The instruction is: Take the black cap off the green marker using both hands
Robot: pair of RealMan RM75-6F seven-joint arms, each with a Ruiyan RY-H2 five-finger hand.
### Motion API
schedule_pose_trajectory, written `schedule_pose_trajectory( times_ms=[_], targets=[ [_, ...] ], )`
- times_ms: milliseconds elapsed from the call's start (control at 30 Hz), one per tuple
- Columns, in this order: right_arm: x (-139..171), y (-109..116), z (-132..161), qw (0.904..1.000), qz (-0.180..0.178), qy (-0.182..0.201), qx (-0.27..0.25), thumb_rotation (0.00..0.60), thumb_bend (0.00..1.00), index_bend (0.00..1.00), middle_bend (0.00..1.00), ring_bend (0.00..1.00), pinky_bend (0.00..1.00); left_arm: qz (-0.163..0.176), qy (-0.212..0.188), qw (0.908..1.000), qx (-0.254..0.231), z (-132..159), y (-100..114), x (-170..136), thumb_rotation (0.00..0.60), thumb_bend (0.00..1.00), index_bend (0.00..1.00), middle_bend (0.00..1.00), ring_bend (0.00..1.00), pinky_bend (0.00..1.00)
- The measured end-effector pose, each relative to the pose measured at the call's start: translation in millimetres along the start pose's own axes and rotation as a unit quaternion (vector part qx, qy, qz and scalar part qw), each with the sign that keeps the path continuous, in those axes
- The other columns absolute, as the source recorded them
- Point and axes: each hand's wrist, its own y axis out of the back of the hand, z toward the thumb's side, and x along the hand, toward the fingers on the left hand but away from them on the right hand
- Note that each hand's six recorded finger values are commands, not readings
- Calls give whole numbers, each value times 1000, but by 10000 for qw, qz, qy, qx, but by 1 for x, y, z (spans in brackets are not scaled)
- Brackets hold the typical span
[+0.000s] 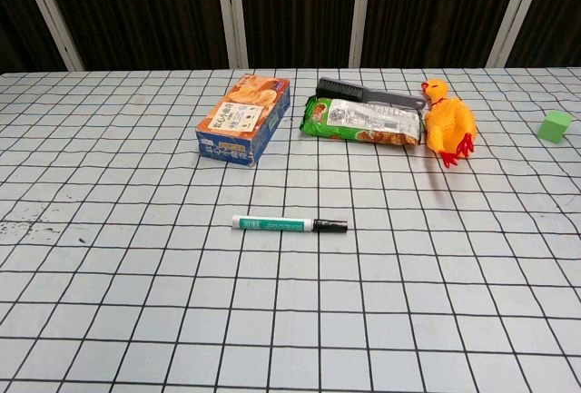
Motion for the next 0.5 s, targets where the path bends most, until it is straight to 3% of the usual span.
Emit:
schedule_pose_trajectory(
  times_ms=[500],
  targets=[
    [8, -4, 4, 9999, 65, 34, 80, 600, 214, 108, 3, 0, 87, -36, -90, 9999, -35, -1, -12, 0, 600, 384, 119, 55, 0, 0]
  ],
)
